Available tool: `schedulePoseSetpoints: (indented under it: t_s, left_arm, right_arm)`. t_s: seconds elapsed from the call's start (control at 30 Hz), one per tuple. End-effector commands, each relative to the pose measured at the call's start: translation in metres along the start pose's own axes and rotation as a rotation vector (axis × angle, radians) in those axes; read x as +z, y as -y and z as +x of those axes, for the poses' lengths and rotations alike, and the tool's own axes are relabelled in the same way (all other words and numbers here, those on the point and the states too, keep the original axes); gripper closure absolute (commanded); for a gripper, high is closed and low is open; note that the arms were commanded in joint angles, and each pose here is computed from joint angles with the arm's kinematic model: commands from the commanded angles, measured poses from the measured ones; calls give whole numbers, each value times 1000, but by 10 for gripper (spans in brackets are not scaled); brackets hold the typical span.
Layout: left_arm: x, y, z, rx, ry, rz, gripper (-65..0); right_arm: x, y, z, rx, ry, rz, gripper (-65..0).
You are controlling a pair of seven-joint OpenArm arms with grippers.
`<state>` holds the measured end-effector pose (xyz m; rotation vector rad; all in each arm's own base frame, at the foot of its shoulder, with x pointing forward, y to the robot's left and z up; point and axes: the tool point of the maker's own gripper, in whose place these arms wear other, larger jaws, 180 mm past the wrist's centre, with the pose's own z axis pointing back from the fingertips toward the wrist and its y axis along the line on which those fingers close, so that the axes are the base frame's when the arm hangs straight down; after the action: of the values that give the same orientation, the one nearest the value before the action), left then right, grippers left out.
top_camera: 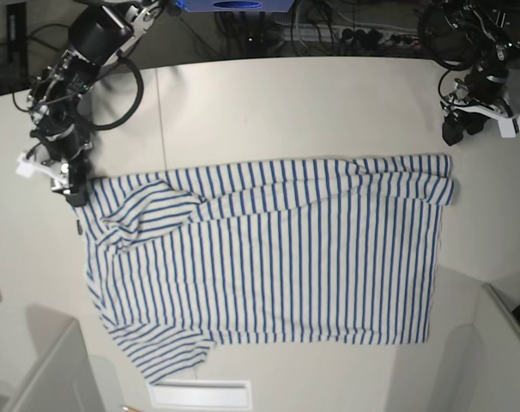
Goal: Fold the T-shirt properly
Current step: 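Lower both grippers and grasp the folded collar edge again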
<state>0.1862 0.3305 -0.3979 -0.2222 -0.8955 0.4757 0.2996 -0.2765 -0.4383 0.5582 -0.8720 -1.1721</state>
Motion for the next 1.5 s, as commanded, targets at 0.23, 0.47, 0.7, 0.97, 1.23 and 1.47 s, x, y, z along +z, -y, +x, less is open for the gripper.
schedulePoseSetpoints:
  t_s: [0.23,0.47,0.7,0.97,1.23,1.47]
  left_arm:
    - [-8,9,14,-4,37,-38,-347]
    - [-21,11,18,51,52,-41,-349]
    - [-39,16,9,111,16,-51,-347]
    - [-51,28,5,127,-2,-81,-337]
    - [-55,21,-9,166,-34,-75,-334]
    - [-56,21,-9,166,-33,-75,-318]
  right_arm:
    - [-1,7,-4,14,-26,-41,-354]
    - [-1,7,-4,16,-27,-41,-354]
    - [0,4,-1,21,-20,-36,-354]
    - [-2,-2,1,20,-18,-24,-354]
    - [-3,-2,1,20,-17,-23,-354]
    - [-3,-2,1,20,-17,-23,-354]
